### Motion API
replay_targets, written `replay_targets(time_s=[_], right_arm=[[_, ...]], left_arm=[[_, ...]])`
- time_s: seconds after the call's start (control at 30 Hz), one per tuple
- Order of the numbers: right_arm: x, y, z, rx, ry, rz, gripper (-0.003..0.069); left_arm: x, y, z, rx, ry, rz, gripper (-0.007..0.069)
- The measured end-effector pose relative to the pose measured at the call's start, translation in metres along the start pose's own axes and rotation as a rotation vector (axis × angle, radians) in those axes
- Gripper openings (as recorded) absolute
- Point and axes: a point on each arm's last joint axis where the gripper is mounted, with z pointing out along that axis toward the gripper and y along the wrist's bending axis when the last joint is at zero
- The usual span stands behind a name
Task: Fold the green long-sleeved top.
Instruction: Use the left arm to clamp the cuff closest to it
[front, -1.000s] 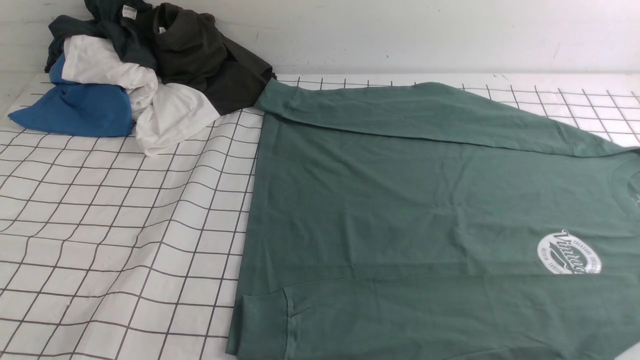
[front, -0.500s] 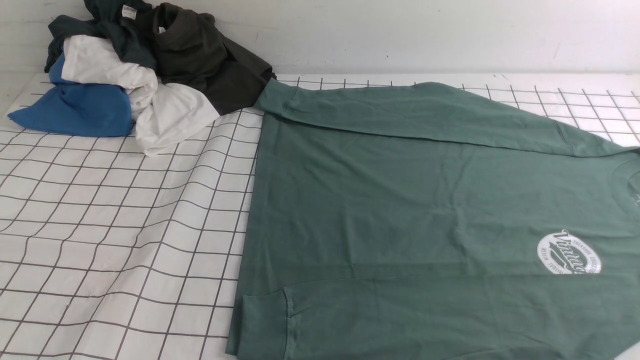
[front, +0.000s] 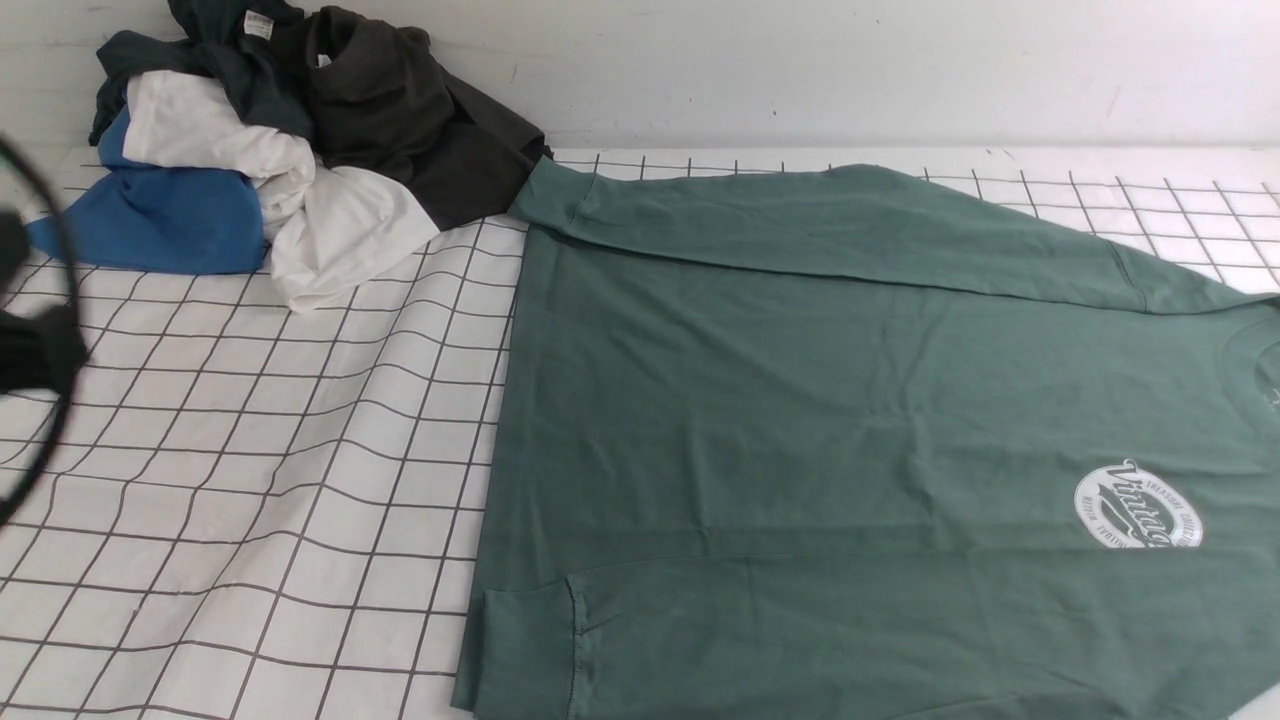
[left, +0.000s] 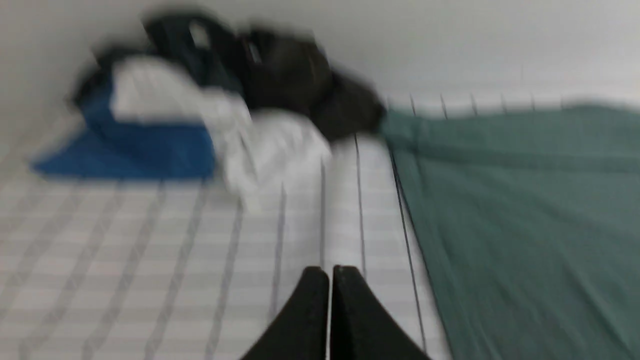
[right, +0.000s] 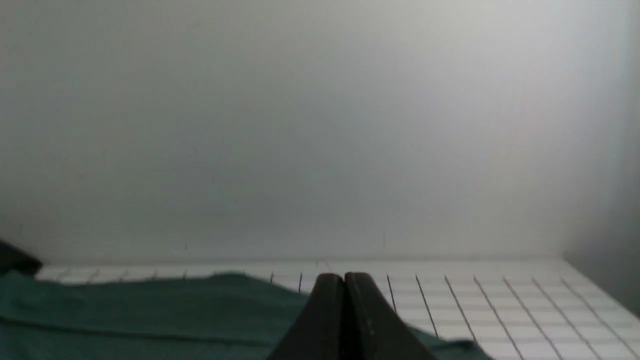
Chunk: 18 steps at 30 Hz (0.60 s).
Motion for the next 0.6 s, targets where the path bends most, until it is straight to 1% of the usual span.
replay_targets(time_s=[0.03, 0.07, 0.1, 0.13, 0.17, 0.2, 0.23, 0.27, 0.3, 0.33, 0.4, 0.43, 0.5, 0.53, 0.57, 0.6], right_arm=[[0.012, 0.001, 0.009, 0.001, 0.13, 0.002, -0.0013], [0.016, 0.001, 0.012, 0.001, 0.172, 0.001, -0.0013], [0.021, 0.002, 0.016, -0.007, 0.231, 0.006, -0.0012], [0.035, 0.008, 0.027, -0.043, 0.417, -0.004, -0.0012], [0.035, 0.009, 0.027, -0.049, 0.417, 0.001, -0.0012], [0.04, 0.013, 0.032, -0.076, 0.501, -0.021, -0.0012], [0.045, 0.024, 0.042, -0.155, 0.632, -0.078, -0.0012], [0.046, 0.025, 0.043, -0.165, 0.644, -0.086, -0.0012], [0.047, 0.036, 0.051, -0.235, 0.717, -0.137, -0.0012], [0.047, 0.043, 0.057, -0.284, 0.752, -0.171, -0.0011], [0.045, 0.057, 0.067, -0.361, 0.782, -0.216, -0.0011], [0.044, 0.061, 0.069, -0.379, 0.784, -0.226, -0.0011], [0.041, 0.077, 0.083, -0.445, 0.791, -0.258, -0.0011], [0.041, 0.082, 0.088, -0.458, 0.79, -0.261, -0.0011], [0.041, 0.082, 0.088, -0.46, 0.788, -0.262, -0.0011], [0.042, 0.087, 0.096, -0.469, 0.788, -0.261, -0.0011]], left_arm=[[0.01, -0.006, 0.015, 0.037, 0.158, -0.02, -0.0007], [0.013, -0.007, 0.019, 0.043, 0.206, -0.021, -0.0007], [0.019, -0.011, 0.026, 0.07, 0.278, -0.024, -0.0007], [0.035, -0.023, 0.045, 0.133, 0.46, -0.011, -0.0007], [0.036, -0.025, 0.047, 0.144, 0.477, -0.016, -0.0007], [0.044, -0.03, 0.056, 0.171, 0.547, -0.014, -0.0007], [0.055, -0.043, 0.072, 0.226, 0.637, -0.012, -0.0006], [0.056, -0.043, 0.073, 0.227, 0.644, -0.017, -0.0003], [0.062, -0.051, 0.083, 0.258, 0.682, -0.005, 0.0005], [0.069, -0.056, 0.092, 0.27, 0.712, 0.009, 0.002], [0.079, -0.063, 0.104, 0.288, 0.756, 0.039, 0.0069], [0.082, -0.065, 0.107, 0.293, 0.764, 0.047, 0.0082], [0.095, -0.073, 0.124, 0.295, 0.824, 0.068, 0.0198], [0.096, -0.076, 0.131, 0.295, 0.837, 0.071, 0.0235], [0.097, -0.076, 0.132, 0.294, 0.839, 0.071, 0.0245], [0.096, -0.078, 0.141, 0.292, 0.845, 0.072, 0.0314]])
